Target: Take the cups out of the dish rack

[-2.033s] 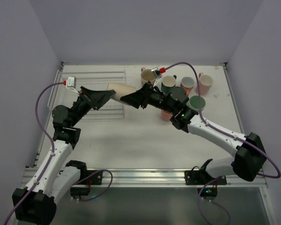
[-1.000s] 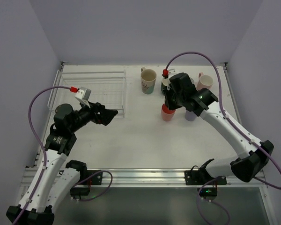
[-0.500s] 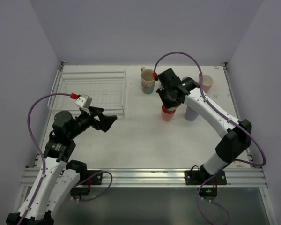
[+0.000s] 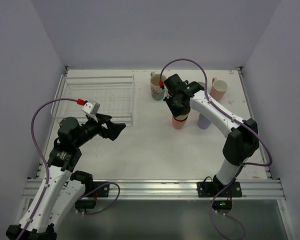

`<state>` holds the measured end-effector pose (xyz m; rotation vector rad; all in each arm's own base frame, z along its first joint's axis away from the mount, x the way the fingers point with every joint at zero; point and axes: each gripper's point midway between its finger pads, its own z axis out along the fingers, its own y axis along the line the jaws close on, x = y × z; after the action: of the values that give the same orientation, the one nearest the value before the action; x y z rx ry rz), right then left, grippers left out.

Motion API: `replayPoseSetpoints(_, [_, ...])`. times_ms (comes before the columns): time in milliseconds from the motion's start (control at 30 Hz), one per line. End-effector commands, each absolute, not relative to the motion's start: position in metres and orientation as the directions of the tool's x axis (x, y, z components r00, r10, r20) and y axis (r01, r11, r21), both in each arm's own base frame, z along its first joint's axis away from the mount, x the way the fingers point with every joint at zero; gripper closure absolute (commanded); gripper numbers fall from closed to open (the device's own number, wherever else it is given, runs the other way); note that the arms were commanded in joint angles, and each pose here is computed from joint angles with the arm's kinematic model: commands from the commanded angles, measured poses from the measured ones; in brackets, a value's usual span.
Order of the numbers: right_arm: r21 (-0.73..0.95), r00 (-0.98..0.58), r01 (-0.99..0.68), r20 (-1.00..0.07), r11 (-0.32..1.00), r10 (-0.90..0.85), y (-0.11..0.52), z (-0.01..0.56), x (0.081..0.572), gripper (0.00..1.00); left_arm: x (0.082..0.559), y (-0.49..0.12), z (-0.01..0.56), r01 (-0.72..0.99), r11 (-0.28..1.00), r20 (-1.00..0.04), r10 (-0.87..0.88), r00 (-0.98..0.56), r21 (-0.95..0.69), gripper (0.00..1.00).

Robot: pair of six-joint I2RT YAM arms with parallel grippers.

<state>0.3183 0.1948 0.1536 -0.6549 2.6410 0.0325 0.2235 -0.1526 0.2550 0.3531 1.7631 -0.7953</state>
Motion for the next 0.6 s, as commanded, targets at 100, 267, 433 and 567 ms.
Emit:
replayPoseSetpoints(100, [-0.059, -0.781, -0.476, -0.430, 0.877, -0.453, 0.202, 0.153, 0.330, 0.99, 0.228, -0.153, 0.261, 0.611, 0.734, -0.945, -0.135, -0.297, -0.297, 0.00])
replayPoseSetpoints(267, [-0.061, -0.778, -0.476, -0.435, 0.877, -0.453, 0.202, 0.153, 0.331, 0.68, 0.229, -0.152, 0.261, 0.607, 0.737, -0.945, -0.136, -0.297, -0.297, 0.00])
replayPoseSetpoints(433, [-0.076, -0.766, -0.466, -0.463, 0.882, -0.445, 0.199, 0.163, 0.334, 0.53, 0.229, -0.151, 0.261, 0.603, 0.741, -0.946, -0.137, -0.295, -0.296, 0.00])
replayPoseSetpoints(567, [-0.080, -0.755, -0.455, -0.494, 0.887, -0.432, 0.198, 0.175, 0.335, 0.46, 0.230, -0.150, 0.261, 0.596, 0.748, -0.946, -0.139, -0.292, -0.294, 0.00])
